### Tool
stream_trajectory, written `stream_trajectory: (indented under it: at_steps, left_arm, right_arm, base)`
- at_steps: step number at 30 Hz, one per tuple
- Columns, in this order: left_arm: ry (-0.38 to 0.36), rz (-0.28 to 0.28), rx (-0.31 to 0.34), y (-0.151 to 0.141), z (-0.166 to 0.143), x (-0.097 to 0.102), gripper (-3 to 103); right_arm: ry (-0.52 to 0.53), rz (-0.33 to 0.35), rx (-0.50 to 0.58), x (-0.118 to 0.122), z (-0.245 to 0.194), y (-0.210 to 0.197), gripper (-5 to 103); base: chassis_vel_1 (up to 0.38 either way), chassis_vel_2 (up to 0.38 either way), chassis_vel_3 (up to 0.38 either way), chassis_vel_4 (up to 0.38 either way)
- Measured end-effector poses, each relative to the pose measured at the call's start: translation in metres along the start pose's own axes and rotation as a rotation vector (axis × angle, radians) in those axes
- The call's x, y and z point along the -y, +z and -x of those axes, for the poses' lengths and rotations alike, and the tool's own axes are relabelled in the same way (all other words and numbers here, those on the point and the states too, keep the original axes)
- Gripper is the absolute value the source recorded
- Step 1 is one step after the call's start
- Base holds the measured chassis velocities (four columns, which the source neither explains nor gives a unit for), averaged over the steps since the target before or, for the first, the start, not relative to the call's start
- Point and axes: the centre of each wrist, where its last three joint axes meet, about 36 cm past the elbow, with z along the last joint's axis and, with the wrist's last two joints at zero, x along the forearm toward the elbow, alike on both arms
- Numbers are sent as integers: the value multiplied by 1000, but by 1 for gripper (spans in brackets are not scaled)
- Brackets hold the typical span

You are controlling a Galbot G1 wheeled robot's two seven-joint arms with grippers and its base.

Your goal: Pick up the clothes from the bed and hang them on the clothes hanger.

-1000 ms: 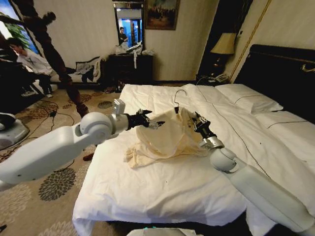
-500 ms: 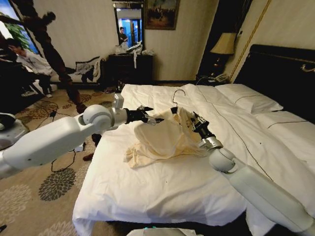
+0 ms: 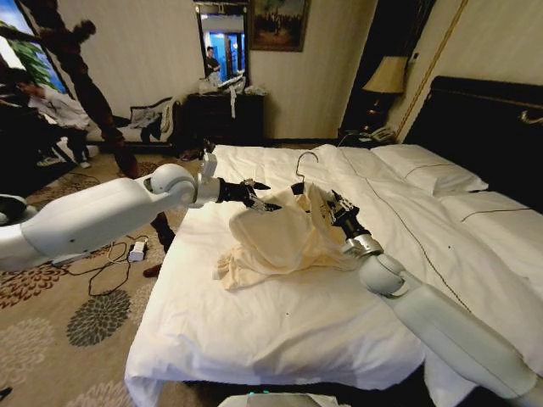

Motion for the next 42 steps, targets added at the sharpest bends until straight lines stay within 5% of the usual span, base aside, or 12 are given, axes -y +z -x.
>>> stream_trajectory:
  at_steps: [7,9,20,37,42]
  left_arm:
    - [21,31,-20,0,8,-11,59]
    - [27,33,-19,0,9,-11,59]
    - [72,37,-16,5,24,-11,18]
    - [75,1,16,10,18,-6,18]
    - [72,7,34,4,17,-6,18]
  right_arm:
    - [-1,2,12,1,1,-1,18]
    - [-2,3,15,0,1,-1,18]
    - [-25,15,55,1,1,0,18]
    - [-24,47,90,2,1,-2,14]
    - [-24,49,106,3,0,-5,35]
  base:
    - [0,0,0,0]
    - [0,0,0,0]
    - [0,0,0,0]
    - [0,0,0,0]
    - [0,0,0,0]
